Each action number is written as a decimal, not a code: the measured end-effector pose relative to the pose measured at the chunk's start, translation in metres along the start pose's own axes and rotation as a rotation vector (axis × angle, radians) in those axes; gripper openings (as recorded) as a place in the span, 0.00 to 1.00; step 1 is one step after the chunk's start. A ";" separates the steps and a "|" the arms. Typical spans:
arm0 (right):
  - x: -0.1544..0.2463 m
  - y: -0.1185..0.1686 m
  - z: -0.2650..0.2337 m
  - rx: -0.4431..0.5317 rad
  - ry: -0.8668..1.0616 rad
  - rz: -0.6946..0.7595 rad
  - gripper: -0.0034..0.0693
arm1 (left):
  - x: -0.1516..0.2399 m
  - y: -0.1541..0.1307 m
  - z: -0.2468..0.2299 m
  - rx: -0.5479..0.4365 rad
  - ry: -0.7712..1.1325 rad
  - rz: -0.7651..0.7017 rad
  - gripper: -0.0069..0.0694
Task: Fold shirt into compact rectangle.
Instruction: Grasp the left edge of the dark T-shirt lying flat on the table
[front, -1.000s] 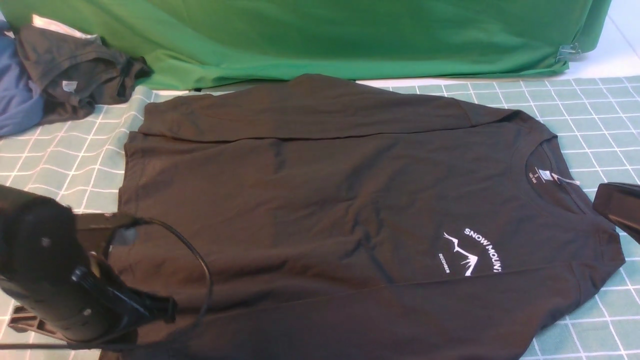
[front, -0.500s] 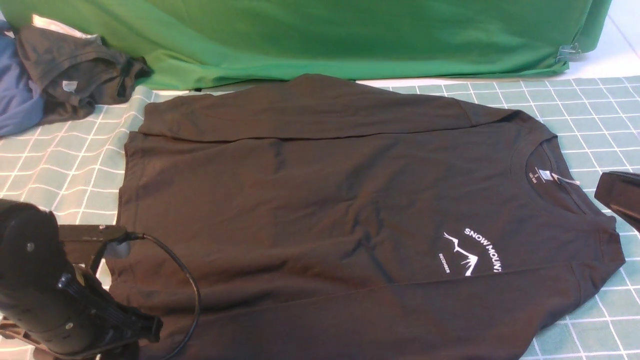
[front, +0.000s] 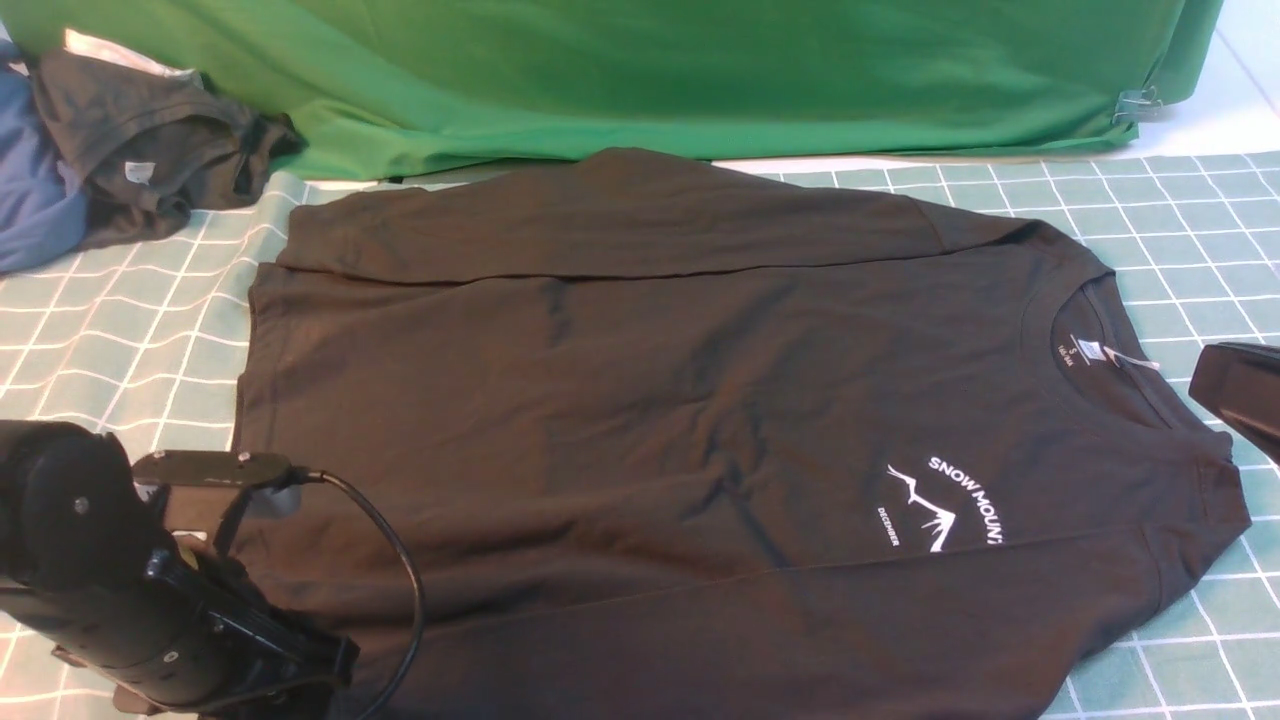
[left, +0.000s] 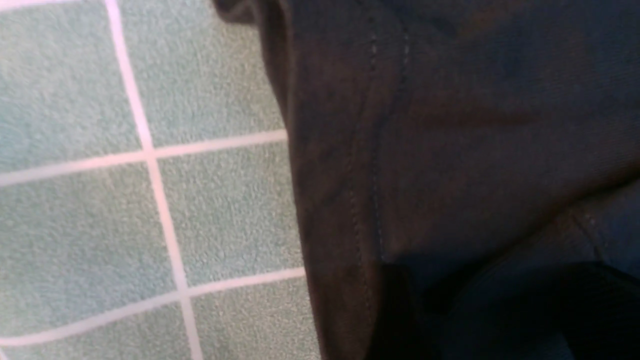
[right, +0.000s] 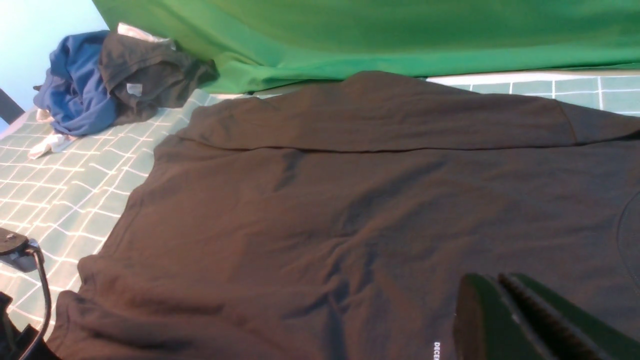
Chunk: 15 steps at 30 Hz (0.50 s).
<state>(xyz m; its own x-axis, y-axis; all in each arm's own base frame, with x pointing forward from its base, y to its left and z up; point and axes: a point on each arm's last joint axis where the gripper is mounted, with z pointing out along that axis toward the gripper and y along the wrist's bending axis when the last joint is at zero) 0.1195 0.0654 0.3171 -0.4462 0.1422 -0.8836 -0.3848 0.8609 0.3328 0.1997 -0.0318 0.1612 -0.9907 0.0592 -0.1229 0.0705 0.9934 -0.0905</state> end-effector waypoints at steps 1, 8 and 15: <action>0.000 0.000 0.000 0.000 0.000 0.000 0.09 | 0.000 0.000 0.001 0.000 0.012 -0.001 0.57; 0.000 0.000 0.000 0.000 0.003 0.000 0.10 | 0.001 0.000 0.004 0.007 0.063 0.016 0.35; 0.007 -0.003 0.002 0.009 0.021 0.002 0.11 | -0.014 -0.003 -0.015 0.007 0.108 0.043 0.11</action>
<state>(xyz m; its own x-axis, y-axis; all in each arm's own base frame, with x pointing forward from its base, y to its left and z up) 0.1192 0.0653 0.3089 -0.4642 0.1339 -0.8755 -0.3760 0.8652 0.3318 0.2115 -0.0342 0.1780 -0.9935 0.1125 -0.0192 0.1139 0.9890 -0.0945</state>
